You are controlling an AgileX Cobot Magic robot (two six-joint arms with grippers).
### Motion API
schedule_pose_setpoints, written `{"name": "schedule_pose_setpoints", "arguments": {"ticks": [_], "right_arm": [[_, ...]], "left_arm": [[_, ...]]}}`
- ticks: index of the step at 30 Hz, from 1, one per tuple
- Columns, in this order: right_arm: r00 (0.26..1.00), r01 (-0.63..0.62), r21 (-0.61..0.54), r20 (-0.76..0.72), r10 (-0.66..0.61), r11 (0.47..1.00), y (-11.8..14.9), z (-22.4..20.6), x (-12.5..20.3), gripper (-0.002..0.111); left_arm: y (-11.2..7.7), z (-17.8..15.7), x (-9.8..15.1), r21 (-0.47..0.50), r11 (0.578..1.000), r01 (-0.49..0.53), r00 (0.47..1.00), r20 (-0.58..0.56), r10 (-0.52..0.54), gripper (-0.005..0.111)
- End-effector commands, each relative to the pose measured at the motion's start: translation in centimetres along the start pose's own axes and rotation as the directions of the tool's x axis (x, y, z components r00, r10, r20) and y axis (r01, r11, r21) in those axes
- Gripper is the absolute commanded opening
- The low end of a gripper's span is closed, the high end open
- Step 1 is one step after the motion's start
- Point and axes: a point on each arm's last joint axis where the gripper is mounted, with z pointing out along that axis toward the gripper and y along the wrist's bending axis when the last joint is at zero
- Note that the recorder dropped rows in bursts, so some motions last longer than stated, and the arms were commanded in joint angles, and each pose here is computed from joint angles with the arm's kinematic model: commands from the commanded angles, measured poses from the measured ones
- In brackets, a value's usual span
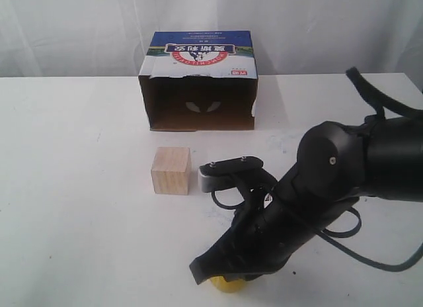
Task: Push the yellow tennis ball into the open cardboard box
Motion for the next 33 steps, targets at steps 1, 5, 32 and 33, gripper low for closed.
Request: {"name": "schedule_pose_setpoints", "arguments": {"ticks": [1, 5, 32, 33], "right_arm": [[0.998, 0.046, 0.038, 0.03, -0.047, 0.998, -0.2, 0.1, -0.2, 0.0], [0.996, 0.077, 0.065, 0.049, -0.08, 0.995, -0.5, 0.1, -0.4, 0.0], [0.972, 0.047, 0.154, 0.221, -0.081, 0.987, 0.5, -3.9, -4.4, 0.0], [0.981, 0.047, 0.159, 0.179, -0.076, 0.986, 0.4, -3.8, -4.0, 0.0]], "left_arm": [[-0.1, 0.0, 0.0, 0.008, 1.0, 0.014, 1.0, 0.004, -0.014, 0.0], [-0.1, 0.0, 0.0, 0.008, 1.0, 0.014, 1.0, 0.004, -0.014, 0.0], [-0.1, 0.0, 0.0, 0.008, 1.0, 0.014, 1.0, 0.004, -0.014, 0.0], [-0.1, 0.0, 0.0, 0.008, 1.0, 0.014, 1.0, 0.004, -0.014, 0.0]]}}
